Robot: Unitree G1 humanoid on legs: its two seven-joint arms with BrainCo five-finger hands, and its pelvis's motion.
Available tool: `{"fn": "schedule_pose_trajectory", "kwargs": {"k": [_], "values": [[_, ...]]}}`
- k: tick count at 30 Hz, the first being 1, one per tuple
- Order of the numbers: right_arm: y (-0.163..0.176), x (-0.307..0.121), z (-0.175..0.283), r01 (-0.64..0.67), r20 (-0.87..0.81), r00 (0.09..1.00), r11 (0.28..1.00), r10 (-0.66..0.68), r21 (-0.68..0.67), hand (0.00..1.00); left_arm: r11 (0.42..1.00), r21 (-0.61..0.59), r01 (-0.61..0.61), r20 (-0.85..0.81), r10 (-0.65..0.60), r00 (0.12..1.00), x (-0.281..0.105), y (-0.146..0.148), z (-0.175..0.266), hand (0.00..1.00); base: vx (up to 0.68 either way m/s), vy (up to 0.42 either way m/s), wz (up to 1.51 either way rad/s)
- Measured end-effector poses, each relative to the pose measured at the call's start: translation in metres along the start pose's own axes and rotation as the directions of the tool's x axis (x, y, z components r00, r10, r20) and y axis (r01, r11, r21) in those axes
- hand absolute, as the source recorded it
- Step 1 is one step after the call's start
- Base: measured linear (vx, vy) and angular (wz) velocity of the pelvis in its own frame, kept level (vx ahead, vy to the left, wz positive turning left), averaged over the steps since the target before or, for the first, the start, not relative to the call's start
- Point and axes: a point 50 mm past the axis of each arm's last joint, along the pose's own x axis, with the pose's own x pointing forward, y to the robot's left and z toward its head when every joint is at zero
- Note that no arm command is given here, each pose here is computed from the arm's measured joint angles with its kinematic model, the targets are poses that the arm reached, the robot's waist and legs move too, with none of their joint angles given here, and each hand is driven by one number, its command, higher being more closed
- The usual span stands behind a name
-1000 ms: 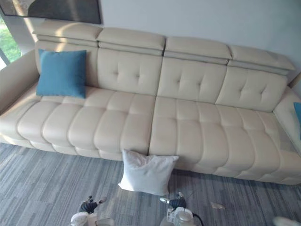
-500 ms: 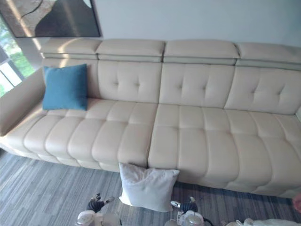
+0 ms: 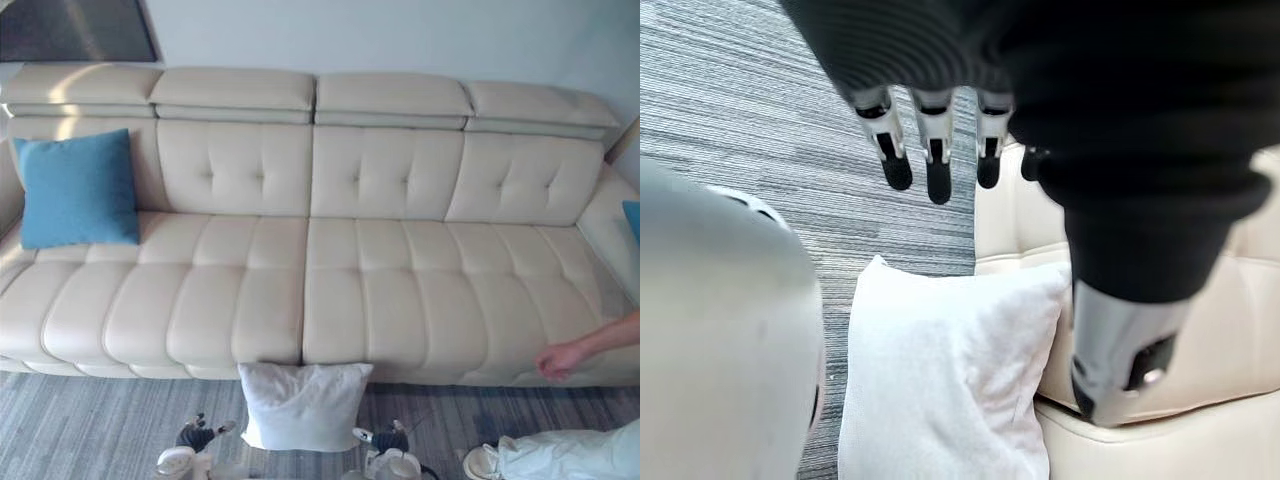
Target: Pick up cushions and gather them together orderly.
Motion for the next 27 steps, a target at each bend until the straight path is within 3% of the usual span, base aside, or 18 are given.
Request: {"fn": "schedule_pose_trajectory", "kwargs": {"k": [10, 18, 27], "values": [[-0.007, 0.014, 0.112, 0.076, 0.264, 0.956, 0.979, -0.125, 0.189, 0.00, 0.980, -0.193, -0.042, 0.309, 0.101, 0.946, 0.013, -0.001, 0.128, 0.00, -0.22, -0.038, 0.11], [0.029, -0.009, 0.226, -0.060, 0.508, 0.855, 0.955, -0.101, 0.292, 0.00, 0.930, -0.364, 0.049, 0.527, 0.162, 0.834, -0.007, -0.005, 0.234, 0.00, -0.12, -0.014, 0.04], [0.043, -0.031, 0.267, -0.131, 0.630, 0.772, 0.948, -0.087, 0.291, 0.00, 0.930, -0.343, 0.132, 0.651, 0.134, 0.748, -0.029, -0.023, 0.280, 0.00, -0.02, -0.043, 0.05]]}}
